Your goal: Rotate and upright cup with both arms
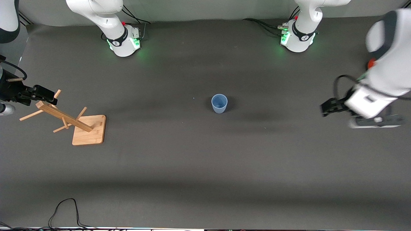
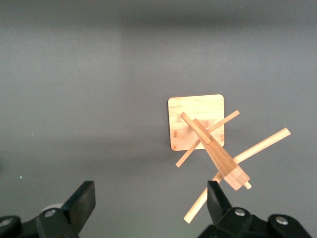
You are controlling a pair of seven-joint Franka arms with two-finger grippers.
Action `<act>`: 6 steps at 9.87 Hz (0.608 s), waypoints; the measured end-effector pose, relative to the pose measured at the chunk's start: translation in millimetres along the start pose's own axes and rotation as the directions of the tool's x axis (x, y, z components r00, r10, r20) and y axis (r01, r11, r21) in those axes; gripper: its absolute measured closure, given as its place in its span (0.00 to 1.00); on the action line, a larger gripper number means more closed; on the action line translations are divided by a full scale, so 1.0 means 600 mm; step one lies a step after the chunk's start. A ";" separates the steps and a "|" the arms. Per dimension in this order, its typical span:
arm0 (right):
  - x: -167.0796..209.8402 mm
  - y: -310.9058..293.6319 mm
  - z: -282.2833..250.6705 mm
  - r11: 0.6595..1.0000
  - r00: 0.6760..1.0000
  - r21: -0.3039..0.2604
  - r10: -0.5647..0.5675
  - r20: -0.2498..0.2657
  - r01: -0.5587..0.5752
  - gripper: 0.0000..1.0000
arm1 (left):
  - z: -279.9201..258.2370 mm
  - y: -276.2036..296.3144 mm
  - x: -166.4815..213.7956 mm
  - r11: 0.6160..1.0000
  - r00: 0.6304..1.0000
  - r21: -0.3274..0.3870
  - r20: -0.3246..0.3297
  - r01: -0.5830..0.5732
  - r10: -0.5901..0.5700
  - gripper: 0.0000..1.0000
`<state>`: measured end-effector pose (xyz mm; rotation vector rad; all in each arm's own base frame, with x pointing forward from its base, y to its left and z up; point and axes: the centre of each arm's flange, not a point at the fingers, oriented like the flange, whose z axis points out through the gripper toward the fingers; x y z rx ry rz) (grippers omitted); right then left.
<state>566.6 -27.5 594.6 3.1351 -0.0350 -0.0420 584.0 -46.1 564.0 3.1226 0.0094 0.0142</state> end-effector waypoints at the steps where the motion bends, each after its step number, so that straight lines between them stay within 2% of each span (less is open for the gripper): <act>1: 0.000 0.000 0.000 1.000 1.000 0.000 0.000 0.000 0.000 0.00 | -0.018 -0.013 -0.010 1.000 1.000 -0.003 -0.012 -0.015 0.015 0.00; 4: 0.000 0.000 0.001 1.000 1.000 0.000 0.000 0.001 0.000 0.00 | -0.048 0.000 -0.045 0.998 0.998 0.035 -0.040 -0.045 0.046 0.00; 6: 0.000 0.000 0.001 1.000 1.000 0.000 0.000 0.001 0.000 0.00 | -0.034 0.008 -0.047 0.997 0.998 0.044 -0.026 -0.057 0.058 0.00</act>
